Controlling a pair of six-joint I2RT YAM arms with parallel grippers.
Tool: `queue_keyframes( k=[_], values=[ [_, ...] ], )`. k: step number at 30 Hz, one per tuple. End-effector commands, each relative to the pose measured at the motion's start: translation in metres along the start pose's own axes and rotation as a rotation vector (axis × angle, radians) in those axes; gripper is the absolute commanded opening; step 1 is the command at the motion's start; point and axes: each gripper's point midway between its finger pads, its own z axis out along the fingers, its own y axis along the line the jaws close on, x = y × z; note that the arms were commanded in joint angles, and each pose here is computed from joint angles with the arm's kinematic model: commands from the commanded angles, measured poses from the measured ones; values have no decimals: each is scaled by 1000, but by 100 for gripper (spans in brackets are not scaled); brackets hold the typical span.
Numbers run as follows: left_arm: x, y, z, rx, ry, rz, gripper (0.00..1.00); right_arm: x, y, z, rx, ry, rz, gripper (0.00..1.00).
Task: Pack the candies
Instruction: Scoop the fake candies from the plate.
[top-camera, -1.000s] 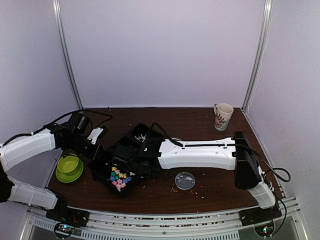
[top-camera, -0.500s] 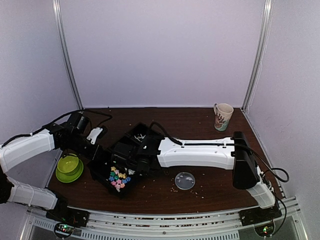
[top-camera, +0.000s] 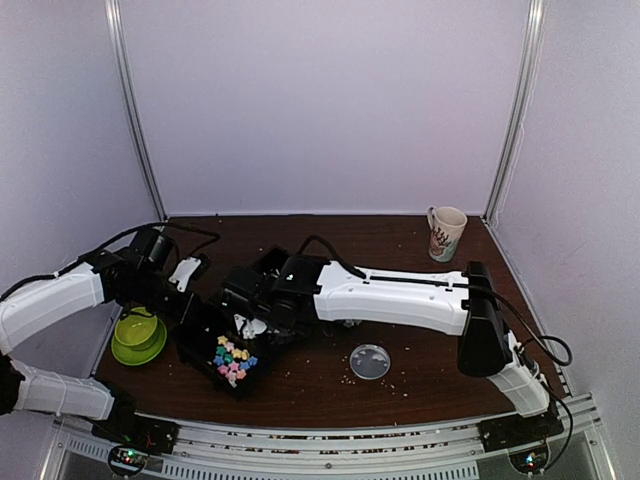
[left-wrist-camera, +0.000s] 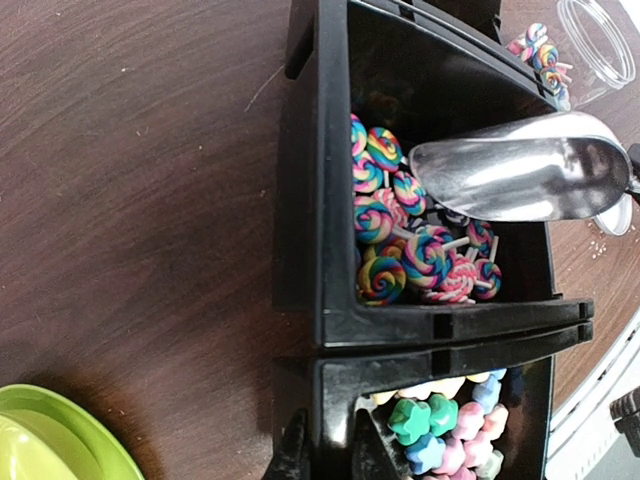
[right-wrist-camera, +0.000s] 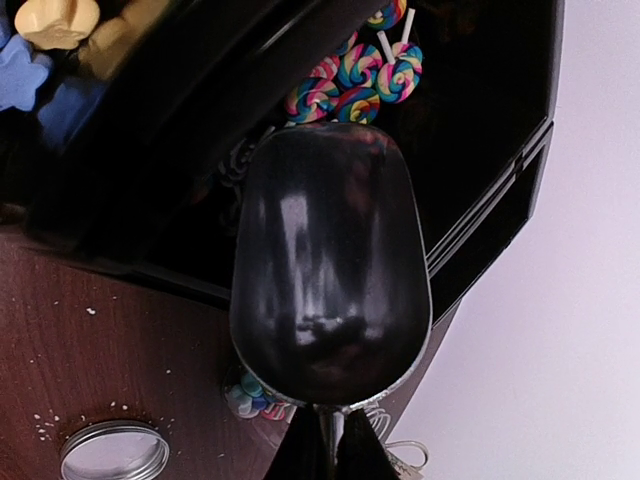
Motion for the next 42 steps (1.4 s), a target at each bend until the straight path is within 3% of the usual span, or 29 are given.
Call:
queue_keyframes(
  k=[1,11,20,26,32,42],
  values=[
    [-57,-36,-26,154,-240,84,0,-15,51,9,-187,-52,-33,0],
    [-56,-28,-26,107,-237,74,0,52,26,27,-92,185,62,0],
    [-56,-28,-24,110,-232,73,0,49,13,26,-1,209,56,0],
    [-57,-32,-25,130,-240,78,0,13,45,12,-124,61,-47,0],
    [-61,-39,-31,165,-270,94,0,-22,78,-11,-369,-134,-50,0],
    [-62,-50,-34,219,-287,117,0,-47,63,7,-462,-220,256,0]
  ],
)
